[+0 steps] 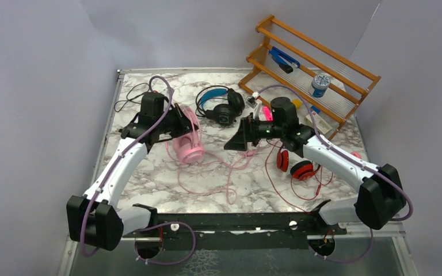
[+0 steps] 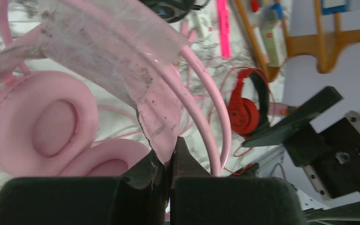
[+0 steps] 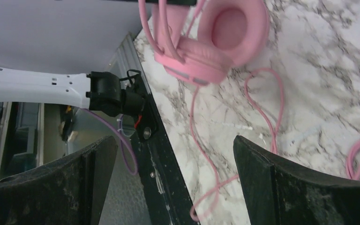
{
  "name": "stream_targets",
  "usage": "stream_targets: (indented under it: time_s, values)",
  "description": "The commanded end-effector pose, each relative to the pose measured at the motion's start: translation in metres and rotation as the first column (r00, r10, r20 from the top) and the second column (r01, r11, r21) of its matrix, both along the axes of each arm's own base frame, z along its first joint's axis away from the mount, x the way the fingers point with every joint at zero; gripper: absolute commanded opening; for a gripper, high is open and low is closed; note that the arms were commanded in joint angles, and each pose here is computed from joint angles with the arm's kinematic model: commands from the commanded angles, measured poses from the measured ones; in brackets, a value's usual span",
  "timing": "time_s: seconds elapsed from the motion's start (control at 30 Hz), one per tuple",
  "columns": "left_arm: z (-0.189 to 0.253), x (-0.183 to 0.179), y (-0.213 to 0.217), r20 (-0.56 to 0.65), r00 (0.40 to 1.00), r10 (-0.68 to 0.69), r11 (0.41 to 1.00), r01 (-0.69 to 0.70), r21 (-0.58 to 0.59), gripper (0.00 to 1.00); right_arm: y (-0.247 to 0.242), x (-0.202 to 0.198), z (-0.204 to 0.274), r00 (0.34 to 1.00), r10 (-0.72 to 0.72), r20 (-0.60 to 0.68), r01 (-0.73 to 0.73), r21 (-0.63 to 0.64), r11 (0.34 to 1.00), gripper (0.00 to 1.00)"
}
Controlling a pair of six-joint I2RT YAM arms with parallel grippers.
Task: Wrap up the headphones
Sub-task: Pick up the headphones from the center of the board.
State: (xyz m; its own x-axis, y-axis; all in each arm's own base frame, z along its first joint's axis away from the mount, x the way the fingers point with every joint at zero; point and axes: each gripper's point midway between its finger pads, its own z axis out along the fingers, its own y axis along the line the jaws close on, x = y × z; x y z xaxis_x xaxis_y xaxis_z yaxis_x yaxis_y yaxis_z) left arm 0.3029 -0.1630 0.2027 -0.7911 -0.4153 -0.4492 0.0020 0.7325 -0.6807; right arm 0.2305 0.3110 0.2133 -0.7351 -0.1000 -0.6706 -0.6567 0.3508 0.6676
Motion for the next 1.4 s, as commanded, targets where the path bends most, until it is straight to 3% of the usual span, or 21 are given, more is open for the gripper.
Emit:
stream_targets:
  time_s: [0.0, 0.2, 0.33, 0.43, 0.57, 0.7, 0.77, 0.9, 0.97, 1.2, 1.37]
  values:
    - [0.059, -0.005, -0.031, 0.118, 0.992, -0.042, 0.986, 0.060, -0.157, 0.00, 0.033, 0.002, 0.040, 0.990, 0.043, 0.136, -0.060, 0.117, 0.991, 0.99]
    - [0.063, -0.009, -0.040, 0.087, 0.996, -0.020, 0.971, 0.040, -0.237, 0.00, 0.064, 0.027, 0.043, 0.942, -0.121, 0.312, 0.095, 0.096, 0.991, 0.94]
    - [0.061, -0.010, -0.041, 0.072, 0.997, -0.002, 0.969, 0.020, -0.246, 0.00, 0.083, 0.032, 0.047, 0.922, -0.195, 0.335, 0.171, 0.101, 0.980, 0.87]
    - [0.052, -0.011, -0.036, 0.019, 0.999, 0.048, 0.966, -0.042, -0.255, 0.00, 0.095, 0.036, 0.039, 0.897, -0.276, 0.346, 0.265, 0.080, 0.961, 0.87]
    - [0.026, -0.013, -0.016, -0.092, 0.979, 0.182, 0.966, -0.195, -0.168, 0.00, 0.113, 0.041, 0.014, 0.906, -0.321, 0.274, 0.333, 0.003, 0.943, 0.87]
    - [0.008, -0.017, -0.008, -0.168, 0.953, 0.254, 0.950, -0.278, -0.140, 0.00, 0.135, 0.043, -0.008, 0.887, -0.326, 0.328, 0.364, -0.060, 0.930, 0.82]
    - [0.002, -0.018, -0.008, -0.198, 0.944, 0.262, 0.946, -0.292, -0.139, 0.00, 0.142, 0.045, -0.020, 0.886, -0.320, 0.334, 0.367, -0.085, 0.926, 0.76]
    - [-0.009, -0.019, -0.007, -0.233, 0.933, 0.275, 0.945, -0.307, -0.115, 0.00, 0.151, 0.045, -0.032, 0.896, -0.307, 0.322, 0.348, -0.077, 0.934, 0.42]
    - [-0.014, -0.019, -0.006, -0.241, 0.928, 0.283, 0.944, -0.314, -0.104, 0.00, 0.153, 0.044, -0.042, 0.904, -0.303, 0.302, 0.343, -0.088, 0.935, 0.36]
    - [-0.020, -0.020, -0.001, -0.182, 0.956, 0.228, 0.971, -0.236, -0.027, 0.68, 0.151, 0.033, -0.056, 0.930, -0.221, 0.294, 0.264, -0.116, 0.958, 0.21]
    - [-0.012, -0.019, 0.016, -0.078, 0.984, 0.163, 0.980, -0.153, 0.124, 0.94, 0.142, 0.025, -0.069, 0.984, -0.030, 0.178, 0.051, -0.113, 0.992, 0.17]
